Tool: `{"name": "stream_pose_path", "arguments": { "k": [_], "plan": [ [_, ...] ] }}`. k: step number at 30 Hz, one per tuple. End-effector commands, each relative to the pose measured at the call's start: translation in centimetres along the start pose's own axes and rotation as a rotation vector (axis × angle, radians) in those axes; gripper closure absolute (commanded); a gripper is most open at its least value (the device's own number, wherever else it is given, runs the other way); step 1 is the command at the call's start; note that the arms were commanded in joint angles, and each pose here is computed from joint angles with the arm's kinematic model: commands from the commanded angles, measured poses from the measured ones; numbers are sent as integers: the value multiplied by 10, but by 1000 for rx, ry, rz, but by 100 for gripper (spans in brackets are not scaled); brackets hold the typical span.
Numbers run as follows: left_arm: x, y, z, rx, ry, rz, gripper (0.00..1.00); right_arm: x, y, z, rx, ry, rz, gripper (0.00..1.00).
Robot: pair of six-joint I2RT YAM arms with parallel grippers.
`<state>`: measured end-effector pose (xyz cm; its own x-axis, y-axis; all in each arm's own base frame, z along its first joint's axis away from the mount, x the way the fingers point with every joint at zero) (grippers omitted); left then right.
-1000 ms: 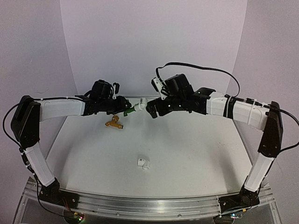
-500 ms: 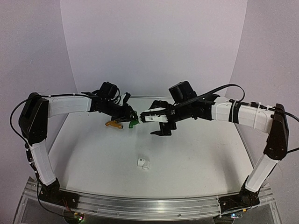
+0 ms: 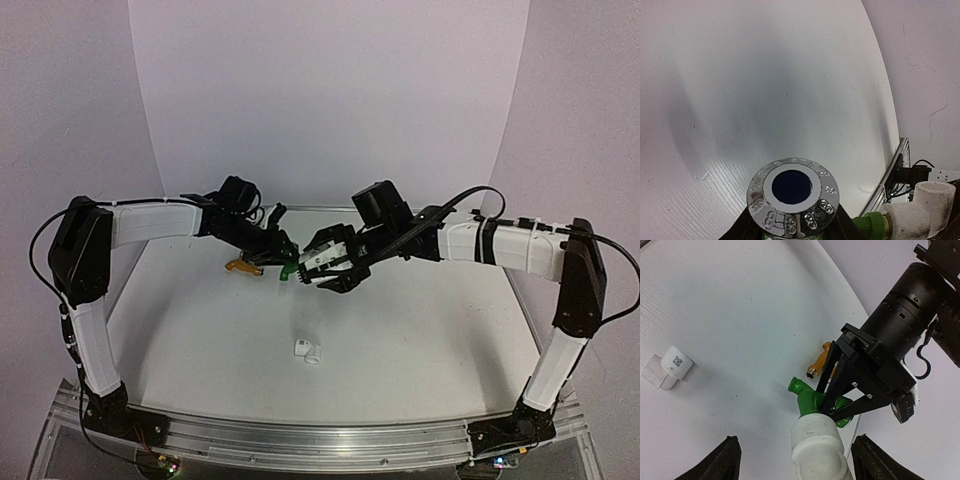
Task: Install the water faucets
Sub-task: Screw the water faucet onto the adaptor.
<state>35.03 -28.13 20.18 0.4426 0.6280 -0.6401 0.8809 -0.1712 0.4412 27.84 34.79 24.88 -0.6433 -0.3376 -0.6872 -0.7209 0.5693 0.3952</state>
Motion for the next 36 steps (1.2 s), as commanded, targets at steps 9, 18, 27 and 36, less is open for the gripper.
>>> {"name": "stream_pose_path", "arguments": {
  "k": [9,18,27,36],
  "plan": [
    [-24,17,-5,-30,-74,74,100,-16,-8,22,37,-119,-23,47],
    [-28,21,-9,-56,-46,98,100,-18,-9,26,47,-130,97,75],
    [-31,45,-39,-297,173,102,100,-39,-19,37,77,-263,894,88],
    [-47,59,-70,-641,246,127,100,-53,-34,27,13,-544,1909,100]
  ]
}}
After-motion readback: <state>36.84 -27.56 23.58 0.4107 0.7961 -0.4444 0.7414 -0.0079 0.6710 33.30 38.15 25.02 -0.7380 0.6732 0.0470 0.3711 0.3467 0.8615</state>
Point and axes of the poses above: each gripper's point midway between its finger pads, its own z axis out along the fingers, its own x axis along the line the jaws close on, y = z × x, the point moved 9 cm from there along -z, back along the fingers, and after that the axes turned 3 degrees about z, right-handed, at the moved point
